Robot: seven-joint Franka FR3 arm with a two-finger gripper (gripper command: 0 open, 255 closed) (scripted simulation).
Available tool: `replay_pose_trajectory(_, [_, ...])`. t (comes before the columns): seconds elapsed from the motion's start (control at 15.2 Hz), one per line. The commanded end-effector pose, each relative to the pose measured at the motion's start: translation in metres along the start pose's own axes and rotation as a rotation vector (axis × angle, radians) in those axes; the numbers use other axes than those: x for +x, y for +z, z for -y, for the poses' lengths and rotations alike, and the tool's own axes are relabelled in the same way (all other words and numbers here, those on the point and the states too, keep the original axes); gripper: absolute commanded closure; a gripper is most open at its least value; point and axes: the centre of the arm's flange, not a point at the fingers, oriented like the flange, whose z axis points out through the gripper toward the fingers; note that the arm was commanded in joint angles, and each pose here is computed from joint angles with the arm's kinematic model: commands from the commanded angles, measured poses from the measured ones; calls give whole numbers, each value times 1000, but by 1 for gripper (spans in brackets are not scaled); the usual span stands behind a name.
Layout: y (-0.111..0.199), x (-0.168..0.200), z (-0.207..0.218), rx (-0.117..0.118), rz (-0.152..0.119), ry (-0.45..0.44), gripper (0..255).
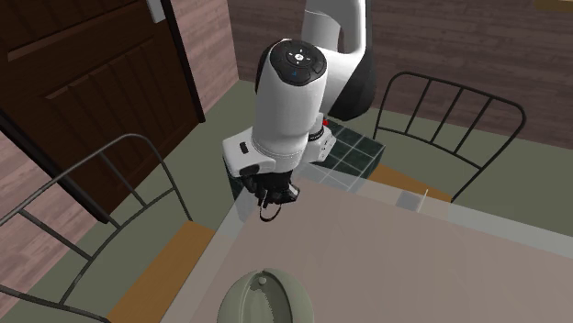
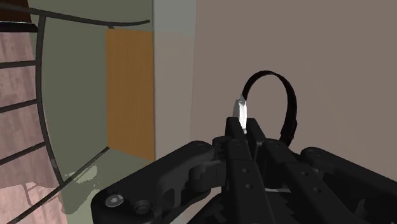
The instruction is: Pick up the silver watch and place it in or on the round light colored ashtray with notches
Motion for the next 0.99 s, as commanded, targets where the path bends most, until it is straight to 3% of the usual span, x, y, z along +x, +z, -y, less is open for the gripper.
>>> replay_pose_trajectory(0.0, [-2,23,8,0,0,0,255])
replay_pose_trajectory(0.86, [-30,190,63,0,0,0,255])
replay_pose_trajectory(0.92, [-25,190,64,0,0,0,255])
